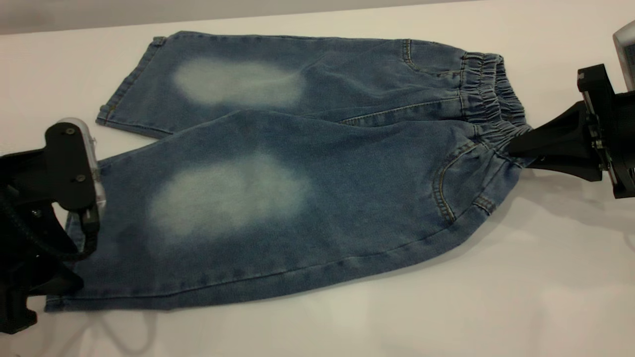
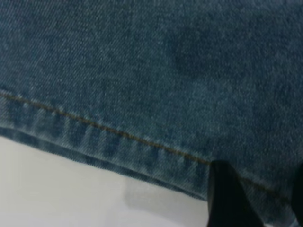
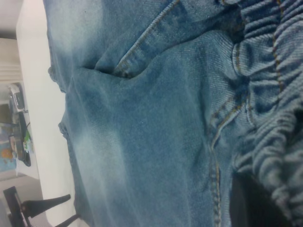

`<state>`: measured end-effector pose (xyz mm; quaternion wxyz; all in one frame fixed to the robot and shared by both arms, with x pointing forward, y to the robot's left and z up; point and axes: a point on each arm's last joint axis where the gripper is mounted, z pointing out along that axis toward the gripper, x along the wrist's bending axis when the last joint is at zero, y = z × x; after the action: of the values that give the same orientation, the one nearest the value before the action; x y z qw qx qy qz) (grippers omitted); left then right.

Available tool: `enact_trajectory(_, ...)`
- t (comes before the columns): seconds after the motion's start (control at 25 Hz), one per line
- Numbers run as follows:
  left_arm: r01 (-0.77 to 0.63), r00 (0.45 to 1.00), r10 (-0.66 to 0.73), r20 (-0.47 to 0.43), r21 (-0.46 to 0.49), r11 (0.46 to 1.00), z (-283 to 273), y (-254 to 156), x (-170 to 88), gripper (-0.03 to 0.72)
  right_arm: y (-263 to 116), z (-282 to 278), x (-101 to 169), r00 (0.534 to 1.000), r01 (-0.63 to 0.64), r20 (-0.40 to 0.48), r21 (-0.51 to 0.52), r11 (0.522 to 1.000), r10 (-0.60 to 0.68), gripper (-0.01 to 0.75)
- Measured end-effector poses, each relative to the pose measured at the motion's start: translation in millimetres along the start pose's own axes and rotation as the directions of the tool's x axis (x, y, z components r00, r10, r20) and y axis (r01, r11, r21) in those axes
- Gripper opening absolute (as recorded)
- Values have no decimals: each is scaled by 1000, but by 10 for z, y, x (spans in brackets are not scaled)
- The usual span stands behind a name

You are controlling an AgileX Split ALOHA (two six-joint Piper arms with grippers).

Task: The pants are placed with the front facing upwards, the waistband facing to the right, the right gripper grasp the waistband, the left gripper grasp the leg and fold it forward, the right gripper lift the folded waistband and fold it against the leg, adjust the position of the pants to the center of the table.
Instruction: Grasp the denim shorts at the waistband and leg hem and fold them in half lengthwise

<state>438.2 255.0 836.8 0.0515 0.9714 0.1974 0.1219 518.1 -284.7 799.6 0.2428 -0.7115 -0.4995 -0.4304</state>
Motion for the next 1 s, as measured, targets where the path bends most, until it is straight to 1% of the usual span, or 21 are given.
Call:
enact_trajectory(0.12,0,999,-1,40,19,1000,14,-17,-36,316,0,0,-1,1000,0,1,0,1000,0,37)
enact_trajectory(0.52,1,999,-2,44,21,1000,21,-20,-40,316,0,0,-2,1000,0,2,0,1000,0,37)
enact_trajectory(0.6,3,999,-3,33,17,1000,22,-16,-31,316,0,0,-2,1000,0,2,0,1000,0,37)
enact_trajectory(1.0,6,998,-8,55,35,999,114,-12,-26,313,0,0,-2,1000,0,2,0,1000,0,38)
